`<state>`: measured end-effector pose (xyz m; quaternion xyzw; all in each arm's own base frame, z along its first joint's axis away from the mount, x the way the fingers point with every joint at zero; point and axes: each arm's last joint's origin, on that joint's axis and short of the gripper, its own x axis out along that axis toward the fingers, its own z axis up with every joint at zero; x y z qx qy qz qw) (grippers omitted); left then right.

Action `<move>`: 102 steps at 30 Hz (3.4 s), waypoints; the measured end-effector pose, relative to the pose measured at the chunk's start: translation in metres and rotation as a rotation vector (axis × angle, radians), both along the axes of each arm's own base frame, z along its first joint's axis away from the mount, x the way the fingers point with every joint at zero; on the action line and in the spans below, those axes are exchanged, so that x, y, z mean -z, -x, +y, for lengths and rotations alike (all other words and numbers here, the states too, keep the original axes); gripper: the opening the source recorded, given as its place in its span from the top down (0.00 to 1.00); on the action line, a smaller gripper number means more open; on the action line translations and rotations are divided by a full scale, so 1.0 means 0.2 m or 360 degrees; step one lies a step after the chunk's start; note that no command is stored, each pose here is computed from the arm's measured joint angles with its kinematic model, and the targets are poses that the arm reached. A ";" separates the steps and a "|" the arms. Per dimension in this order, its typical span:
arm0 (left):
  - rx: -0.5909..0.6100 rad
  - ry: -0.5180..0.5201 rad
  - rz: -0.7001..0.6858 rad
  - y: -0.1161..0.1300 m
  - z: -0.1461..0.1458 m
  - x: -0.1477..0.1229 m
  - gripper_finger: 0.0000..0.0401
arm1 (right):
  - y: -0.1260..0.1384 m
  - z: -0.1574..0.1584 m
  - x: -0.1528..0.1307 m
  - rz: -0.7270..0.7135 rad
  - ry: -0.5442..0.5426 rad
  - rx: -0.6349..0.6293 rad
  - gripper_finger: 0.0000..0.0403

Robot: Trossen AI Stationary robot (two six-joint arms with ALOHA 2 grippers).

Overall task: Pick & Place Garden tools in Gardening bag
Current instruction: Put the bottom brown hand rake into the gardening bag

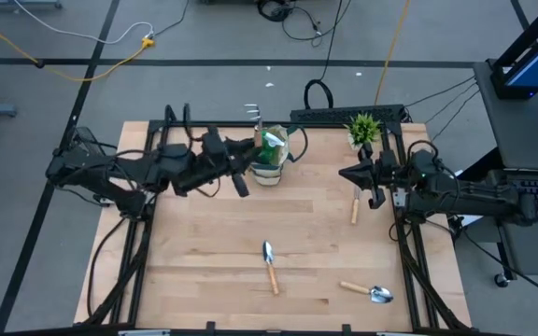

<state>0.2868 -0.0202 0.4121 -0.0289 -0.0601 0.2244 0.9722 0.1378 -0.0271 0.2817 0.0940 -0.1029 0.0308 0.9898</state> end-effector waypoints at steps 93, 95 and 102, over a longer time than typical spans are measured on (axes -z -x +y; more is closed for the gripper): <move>0.0528 0.0592 0.0260 -0.52 0.08 0.59 0.84 | -0.50 -0.13 0.00 0.0163 -0.0500 -0.0122 0.86; 0.0519 0.0592 0.0270 -0.52 0.08 0.59 0.83 | -0.50 -0.13 0.00 0.0175 -0.0506 -0.0119 0.86; 0.0456 0.0571 0.0426 -0.51 0.11 0.63 0.57 | -0.49 -0.13 0.05 0.0360 -0.0591 -0.0038 0.86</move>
